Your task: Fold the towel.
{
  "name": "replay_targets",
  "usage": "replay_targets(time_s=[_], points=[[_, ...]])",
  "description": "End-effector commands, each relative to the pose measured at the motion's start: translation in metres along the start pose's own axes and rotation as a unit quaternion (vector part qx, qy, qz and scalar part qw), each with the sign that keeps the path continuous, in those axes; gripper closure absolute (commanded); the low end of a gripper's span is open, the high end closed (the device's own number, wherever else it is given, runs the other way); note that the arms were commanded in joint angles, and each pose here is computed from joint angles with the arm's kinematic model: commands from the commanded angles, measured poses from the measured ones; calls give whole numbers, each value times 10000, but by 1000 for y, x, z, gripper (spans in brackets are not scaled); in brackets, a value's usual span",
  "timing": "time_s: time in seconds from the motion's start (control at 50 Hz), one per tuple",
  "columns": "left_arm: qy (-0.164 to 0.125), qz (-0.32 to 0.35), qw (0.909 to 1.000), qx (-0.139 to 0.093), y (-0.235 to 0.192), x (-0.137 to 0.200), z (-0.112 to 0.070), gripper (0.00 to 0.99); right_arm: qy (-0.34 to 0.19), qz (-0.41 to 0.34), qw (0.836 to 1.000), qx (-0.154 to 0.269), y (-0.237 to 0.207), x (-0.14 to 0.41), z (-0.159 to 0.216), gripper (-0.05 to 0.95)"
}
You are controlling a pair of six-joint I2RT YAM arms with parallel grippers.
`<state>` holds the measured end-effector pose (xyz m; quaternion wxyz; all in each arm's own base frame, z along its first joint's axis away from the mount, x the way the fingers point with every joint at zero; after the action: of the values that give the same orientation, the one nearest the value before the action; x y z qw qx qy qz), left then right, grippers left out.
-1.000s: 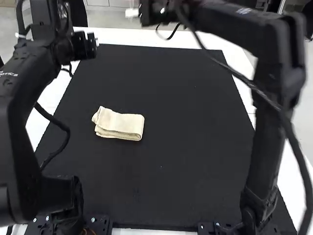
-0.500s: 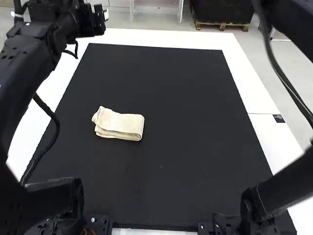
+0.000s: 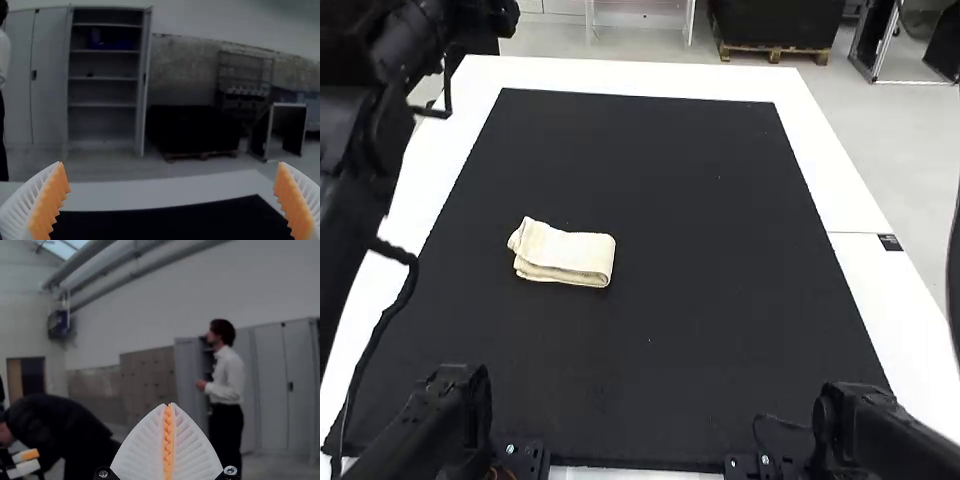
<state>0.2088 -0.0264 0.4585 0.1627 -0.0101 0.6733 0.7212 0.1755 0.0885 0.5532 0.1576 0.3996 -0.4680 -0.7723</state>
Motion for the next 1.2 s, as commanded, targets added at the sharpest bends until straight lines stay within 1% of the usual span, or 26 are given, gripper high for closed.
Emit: replay_targets(time_s=[0.0, 0.22, 0.34, 0.4, 0.58, 0.6, 0.66, 0.72, 0.8, 0.84, 0.9, 0.94, 0.98, 1.02, 1.08, 1.12, 1.16, 1.18], points=[[40, -176, 9998, 5, 4, 13, -2, 41, 54, -97, 9998, -138, 1, 21, 15, 890], [258, -464, 9985, -138, -1, 36, -1, 41, 124, -248, 9996, 53, -12, 52, 35, 890], [325, -551, 9977, -203, -6, 44, -2, 41, 63, -292, 9996, 8, -25, 65, 35, 889], [343, -628, 9971, -272, -8, 50, -4, 41, 28, -373, 9993, -25, -31, 74, 35, 889], [398, -837, 9948, -411, -26, 70, -10, 41, -208, -497, 9985, 24, -55, 96, 30, 877], [408, -866, 9944, -440, -28, 72, -10, 41, -218, -506, 9985, 20, -57, 98, 30, 879], [503, -912, 9924, -659, -35, 79, -11, 41, -253, -560, 9981, 84, -62, 105, 32, 877], [653, -975, 9900, -777, -41, 84, -9, 43, -255, -623, 9976, 172, -68, 113, 36, 875], [676, -1010, 9895, -785, -47, 90, -10, 43, -233, -685, 9970, 273, -74, 121, 42, 874], [749, -986, 9893, -766, -51, 92, -9, 43, -188, -734, 9966, 331, -77, 126, 48, 872], [779, -978, 9893, -753, -54, 95, -9, 43, -152, -771, 9962, 385, -79, 130, 53, 864], [821, -919, 9897, -724, -57, 94, -7, 43, -133, -669, 9970, 353, -83, 129, 51, 864], [874, -895, 9895, -720, -59, 94, -5, 43, -225, -576, 9978, 229, -87, 128, 44, 862], [941, -849, 9887, -795, -63, 93, -3, 41, -270, -532, 9981, 179, -91, 128, 39, 857], [1094, -797, 9850, -1074, -66, 92, 1, 41, -336, -525, 9979, 176, -94, 129, 33, 792], [1247, -765, 9822, -1178, -68, 92, 5, 39, -476, -640, 9967, 162, -93, 129, 26, 664], [1341, -748, 9796, -1299, -69, 92, 8, 36, -693, -869, 9932, 344, -87, 131, 19, 464], [1348, -792, 9773, -1426, -68, 92, 8, 33, -801, -967, 9911, 447, -85, 132, 16, 377]])
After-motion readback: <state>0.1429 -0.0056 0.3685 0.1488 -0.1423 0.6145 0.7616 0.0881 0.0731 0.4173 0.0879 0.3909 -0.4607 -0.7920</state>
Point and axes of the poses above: each hand's point on the last joint's axis, 136 mm out from that joint toward the fingers, its own x axis back along the fingers, its own z axis along the line the jaws close on, y = z × x, the point moved 3 cm from there along x, back along the fingers, and after that the axes turned 10 degrees about -x, right-handed, at the moved point
